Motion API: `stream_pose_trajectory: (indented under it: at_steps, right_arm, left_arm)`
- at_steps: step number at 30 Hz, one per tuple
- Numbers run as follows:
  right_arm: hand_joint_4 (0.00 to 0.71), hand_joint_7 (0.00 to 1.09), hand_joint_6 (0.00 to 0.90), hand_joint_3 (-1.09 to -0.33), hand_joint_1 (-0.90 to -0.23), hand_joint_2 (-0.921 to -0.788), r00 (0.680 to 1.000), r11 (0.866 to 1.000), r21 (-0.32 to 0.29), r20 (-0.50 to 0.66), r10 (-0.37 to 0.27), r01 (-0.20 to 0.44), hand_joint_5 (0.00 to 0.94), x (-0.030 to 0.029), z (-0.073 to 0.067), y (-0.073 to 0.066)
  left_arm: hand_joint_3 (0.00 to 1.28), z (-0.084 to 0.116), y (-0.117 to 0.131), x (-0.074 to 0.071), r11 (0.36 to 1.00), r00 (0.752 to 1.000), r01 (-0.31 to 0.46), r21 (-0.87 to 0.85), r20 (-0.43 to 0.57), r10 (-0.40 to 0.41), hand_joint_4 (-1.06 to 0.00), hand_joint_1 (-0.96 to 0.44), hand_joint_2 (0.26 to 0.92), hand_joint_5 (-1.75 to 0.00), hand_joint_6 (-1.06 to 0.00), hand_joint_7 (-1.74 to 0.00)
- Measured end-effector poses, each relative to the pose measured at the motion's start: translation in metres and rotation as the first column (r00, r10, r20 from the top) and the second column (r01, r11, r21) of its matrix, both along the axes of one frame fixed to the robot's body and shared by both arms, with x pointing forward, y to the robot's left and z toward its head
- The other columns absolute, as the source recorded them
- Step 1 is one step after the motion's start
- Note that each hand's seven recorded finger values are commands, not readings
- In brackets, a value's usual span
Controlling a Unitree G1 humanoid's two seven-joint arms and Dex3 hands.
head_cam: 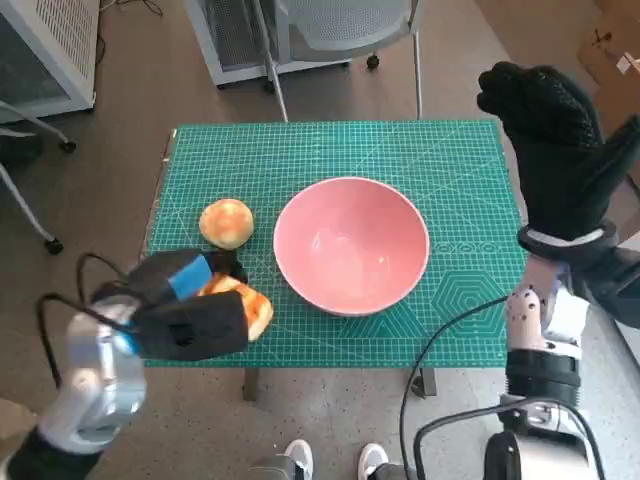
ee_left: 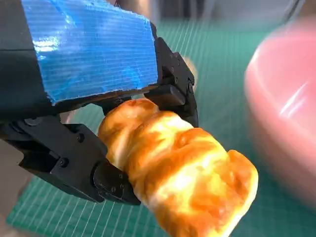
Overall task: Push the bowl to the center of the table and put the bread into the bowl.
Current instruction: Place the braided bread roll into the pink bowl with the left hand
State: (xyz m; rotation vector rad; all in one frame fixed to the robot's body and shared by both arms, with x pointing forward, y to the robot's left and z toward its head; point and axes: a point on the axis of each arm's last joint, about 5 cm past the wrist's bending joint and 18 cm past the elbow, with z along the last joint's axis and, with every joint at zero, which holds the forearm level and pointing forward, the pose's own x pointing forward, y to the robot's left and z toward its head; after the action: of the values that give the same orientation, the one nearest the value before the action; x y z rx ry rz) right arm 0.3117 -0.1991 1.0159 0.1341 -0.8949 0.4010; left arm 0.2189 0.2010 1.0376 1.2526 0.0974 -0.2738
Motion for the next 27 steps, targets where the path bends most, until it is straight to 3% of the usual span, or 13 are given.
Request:
stream_pose_trajectory:
  at_steps: [5, 10, 20, 27]
  right_arm:
    - [0.285, 0.0, 0.373, -0.752, -0.685, -0.921, 1.0, 1.0, 0.0, -0.002, 0.001, -0.001, 0.002, 0.0001, 0.0, 0.0]
    - [0.286, 0.0, 0.375, -0.748, -0.691, -0.921, 1.0, 1.0, -0.002, -0.003, 0.006, -0.006, 0.002, 0.0003, 0.0, 0.002]
    - [0.288, 0.0, 0.377, -0.744, -0.698, -0.921, 1.0, 1.0, -0.005, -0.007, 0.013, -0.013, 0.002, -0.0001, -0.002, 0.004]
    - [0.287, 0.0, 0.376, -0.747, -0.695, -0.921, 1.0, 1.0, -0.005, -0.013, 0.016, -0.017, 0.001, -0.0021, -0.005, 0.004]
  left_arm:
    - [0.02, 0.038, 0.0, -0.008, 0.998, 0.971, 0.062, -0.03, 0.231, -0.053, -0.88, 0.0, 0.864, -0.97, -0.77, -0.99]
    - [0.02, 0.056, -0.007, 0.0, 0.992, 0.924, 0.123, -0.022, 0.366, -0.106, -0.89, 0.0, 0.862, -0.97, -0.78, -0.98]
    - [0.02, 0.063, -0.044, 0.038, 0.976, 0.931, 0.215, 0.011, 0.299, -0.209, -0.82, 0.0, 0.892, -1.07, -0.73, -1.01]
    - [0.02, 0.068, -0.081, 0.06, 0.952, 0.921, 0.306, 0.005, 0.252, -0.298, -0.76, 0.0, 0.917, -1.12, -0.68, -1.07]
